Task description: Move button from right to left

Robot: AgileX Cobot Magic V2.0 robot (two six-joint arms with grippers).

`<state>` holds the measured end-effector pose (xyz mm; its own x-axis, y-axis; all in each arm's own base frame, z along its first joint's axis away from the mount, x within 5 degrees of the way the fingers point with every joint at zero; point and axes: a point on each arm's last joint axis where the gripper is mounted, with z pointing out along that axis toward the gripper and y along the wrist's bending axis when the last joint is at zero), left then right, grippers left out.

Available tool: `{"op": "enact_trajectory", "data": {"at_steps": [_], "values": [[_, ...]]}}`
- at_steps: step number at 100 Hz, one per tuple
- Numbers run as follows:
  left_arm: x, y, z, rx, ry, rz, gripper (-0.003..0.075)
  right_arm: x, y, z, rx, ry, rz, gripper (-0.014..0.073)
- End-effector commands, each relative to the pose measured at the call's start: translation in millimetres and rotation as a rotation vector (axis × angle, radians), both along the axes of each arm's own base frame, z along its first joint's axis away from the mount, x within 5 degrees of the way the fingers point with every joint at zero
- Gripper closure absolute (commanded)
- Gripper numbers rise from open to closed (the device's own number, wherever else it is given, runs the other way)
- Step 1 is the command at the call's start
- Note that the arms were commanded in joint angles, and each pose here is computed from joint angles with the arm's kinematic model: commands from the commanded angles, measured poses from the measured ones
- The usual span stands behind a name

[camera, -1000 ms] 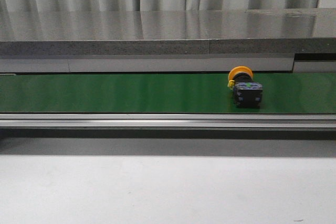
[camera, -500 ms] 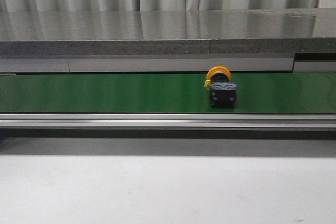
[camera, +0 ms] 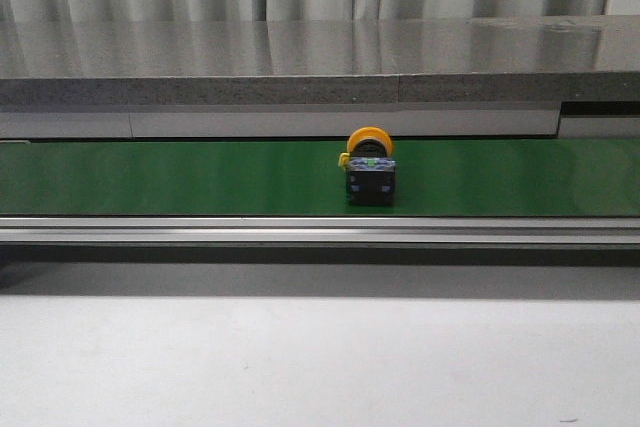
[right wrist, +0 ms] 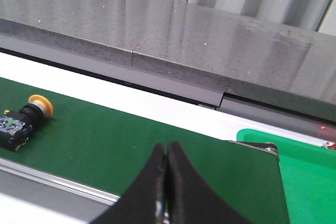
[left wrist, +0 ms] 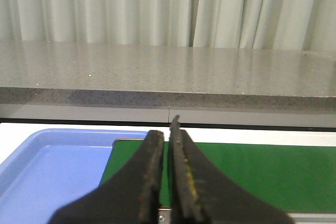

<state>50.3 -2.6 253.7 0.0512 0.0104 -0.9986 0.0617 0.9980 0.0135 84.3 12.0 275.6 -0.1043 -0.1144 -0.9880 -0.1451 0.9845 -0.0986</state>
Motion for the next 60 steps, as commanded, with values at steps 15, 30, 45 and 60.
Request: {"op": "enact_trajectory", "data": {"at_steps": [15, 30, 45, 60], "values": [[25.3, -2.0, 60.0, -0.017, 0.163, -0.001, 0.0715, 0.7, -2.5, 13.8, 0.012, -0.076, -0.029, 0.0662], [61.0, -4.3, 74.8, -0.001, 0.377, 0.010, 0.0715, 0.7, -2.5, 13.8, 0.012, -0.076, -0.029, 0.0662], [96.6, -6.9, 83.8, 0.011, 0.525, 0.018, 0.0715, 0.7, -2.5, 13.8, 0.012, -0.076, -0.029, 0.0662], [125.7, -9.0, 86.0, 0.021, 0.652, 0.025, 0.0715, 0.7, -2.5, 13.8, 0.012, -0.076, -0.029, 0.0662]]}}
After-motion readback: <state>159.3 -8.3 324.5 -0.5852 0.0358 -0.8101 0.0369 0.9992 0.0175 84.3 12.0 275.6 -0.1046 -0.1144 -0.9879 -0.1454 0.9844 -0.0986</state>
